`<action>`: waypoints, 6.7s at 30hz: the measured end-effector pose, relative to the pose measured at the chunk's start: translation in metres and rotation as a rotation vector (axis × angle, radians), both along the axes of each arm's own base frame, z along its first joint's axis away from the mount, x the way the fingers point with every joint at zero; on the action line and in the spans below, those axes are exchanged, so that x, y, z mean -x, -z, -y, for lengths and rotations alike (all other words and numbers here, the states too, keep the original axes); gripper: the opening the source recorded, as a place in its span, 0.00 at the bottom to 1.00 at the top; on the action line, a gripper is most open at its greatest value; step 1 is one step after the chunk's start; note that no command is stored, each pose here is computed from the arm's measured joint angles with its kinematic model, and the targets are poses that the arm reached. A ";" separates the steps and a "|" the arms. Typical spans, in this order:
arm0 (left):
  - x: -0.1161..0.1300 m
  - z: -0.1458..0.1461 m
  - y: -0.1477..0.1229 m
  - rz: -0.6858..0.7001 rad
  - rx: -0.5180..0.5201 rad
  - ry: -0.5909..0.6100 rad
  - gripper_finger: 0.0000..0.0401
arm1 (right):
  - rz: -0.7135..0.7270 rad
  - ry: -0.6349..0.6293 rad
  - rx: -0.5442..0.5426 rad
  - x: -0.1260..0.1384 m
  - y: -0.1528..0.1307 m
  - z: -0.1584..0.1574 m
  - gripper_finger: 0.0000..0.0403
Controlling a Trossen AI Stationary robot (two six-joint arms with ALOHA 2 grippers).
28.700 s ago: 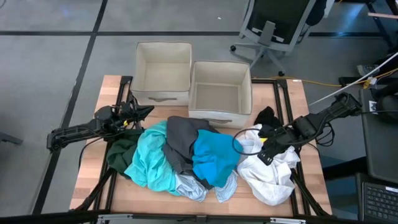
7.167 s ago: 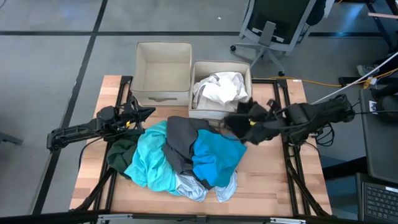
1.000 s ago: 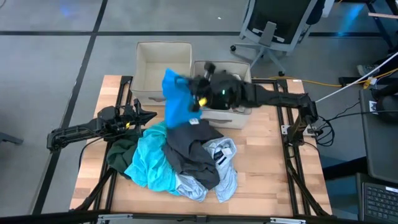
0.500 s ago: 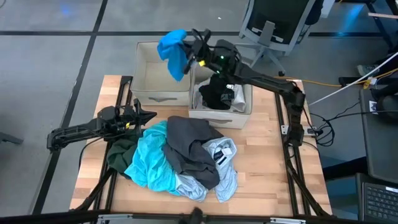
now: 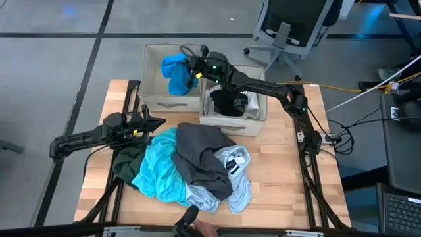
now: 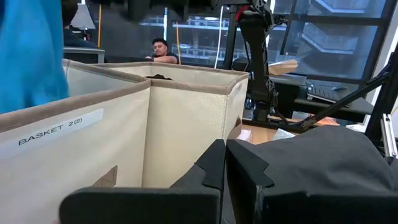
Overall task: Sort clothes
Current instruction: Put the blue shorts into the left laundry organizer, then put the light blue shorts into the left laundry organizer
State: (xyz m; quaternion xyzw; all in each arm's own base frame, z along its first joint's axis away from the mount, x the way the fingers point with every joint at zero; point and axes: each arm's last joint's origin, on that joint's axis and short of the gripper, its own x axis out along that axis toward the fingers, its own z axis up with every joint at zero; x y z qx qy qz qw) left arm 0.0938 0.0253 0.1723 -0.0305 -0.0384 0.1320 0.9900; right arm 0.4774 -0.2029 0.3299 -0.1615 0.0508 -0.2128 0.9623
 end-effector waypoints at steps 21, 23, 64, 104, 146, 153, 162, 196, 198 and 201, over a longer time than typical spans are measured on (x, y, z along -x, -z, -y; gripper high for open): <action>0.000 0.000 0.000 0.000 0.000 -0.001 0.01 | -0.113 0.094 -0.228 -0.001 0.028 0.002 0.47; 0.000 0.000 0.000 0.000 0.000 0.000 0.01 | -0.115 0.095 -0.228 0.002 0.024 0.002 0.57; -0.017 0.001 -0.119 -0.404 0.254 0.018 0.72 | -0.255 -0.067 -0.391 0.238 0.023 -0.309 0.78; -0.110 0.110 -0.019 -1.251 0.608 0.143 0.66 | -0.062 0.042 -0.443 0.266 0.127 -0.354 0.78; -0.117 0.103 -0.193 -0.925 -0.387 -0.415 0.01 | -0.055 0.052 -0.438 0.266 0.127 -0.354 0.78; -0.115 0.094 -0.235 -0.814 -0.526 -0.540 0.01 | -0.054 0.052 -0.439 0.266 0.127 -0.354 0.78; -0.106 0.071 -0.276 -0.778 -0.632 -0.728 0.01 | -0.053 0.051 -0.440 0.266 0.127 -0.354 0.78; -0.070 -0.062 -0.405 -0.299 -0.802 -1.085 0.01 | -0.052 0.051 -0.442 0.266 0.127 -0.354 0.78; -0.068 -0.072 -0.405 -0.252 -0.781 -1.083 0.01 | -0.051 0.052 -0.444 0.266 0.127 -0.354 0.78; -0.069 -0.088 -0.400 -0.214 -0.735 -1.065 0.01 | -0.051 0.052 -0.445 0.266 0.127 -0.354 0.78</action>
